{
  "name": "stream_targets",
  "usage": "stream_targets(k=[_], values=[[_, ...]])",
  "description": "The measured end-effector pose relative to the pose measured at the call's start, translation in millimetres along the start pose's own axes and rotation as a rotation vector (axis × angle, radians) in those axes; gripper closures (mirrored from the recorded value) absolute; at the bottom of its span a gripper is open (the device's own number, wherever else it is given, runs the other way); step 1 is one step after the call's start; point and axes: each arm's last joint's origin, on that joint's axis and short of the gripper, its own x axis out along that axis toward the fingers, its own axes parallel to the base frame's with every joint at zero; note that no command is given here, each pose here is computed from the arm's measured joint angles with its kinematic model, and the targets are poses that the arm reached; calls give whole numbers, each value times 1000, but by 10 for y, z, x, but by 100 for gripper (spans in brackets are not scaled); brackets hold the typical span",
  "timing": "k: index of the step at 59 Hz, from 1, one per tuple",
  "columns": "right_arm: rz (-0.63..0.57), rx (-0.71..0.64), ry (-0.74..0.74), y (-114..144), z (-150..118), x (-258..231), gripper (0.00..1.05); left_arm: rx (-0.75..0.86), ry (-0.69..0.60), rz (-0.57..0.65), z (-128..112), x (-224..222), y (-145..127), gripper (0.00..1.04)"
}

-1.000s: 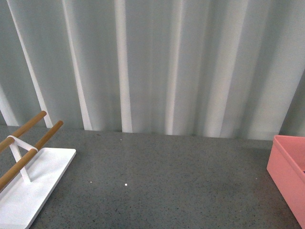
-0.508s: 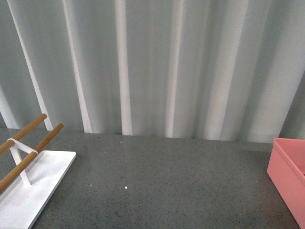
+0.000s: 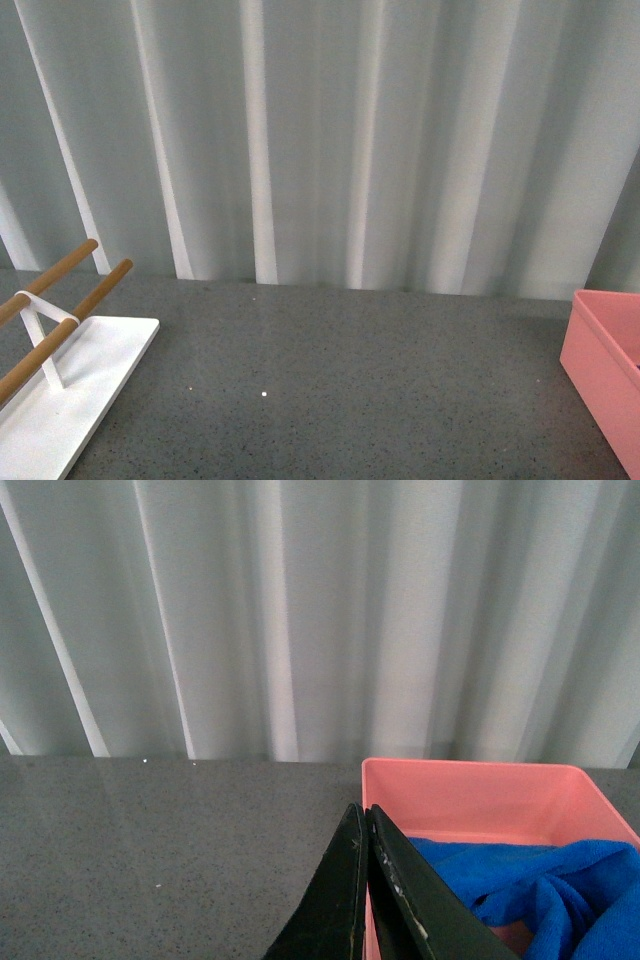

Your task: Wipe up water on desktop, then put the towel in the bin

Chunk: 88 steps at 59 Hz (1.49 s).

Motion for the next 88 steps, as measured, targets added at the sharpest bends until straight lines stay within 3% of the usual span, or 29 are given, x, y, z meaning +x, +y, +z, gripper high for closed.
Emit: stream_targets(k=[62,88], values=[[-3,5,-1,1,-14,-330,101,0,0,0,0,0,0,7],[-3,5,-1,1,-14,-330,22,0,-1,0,1,-1,0,7]])
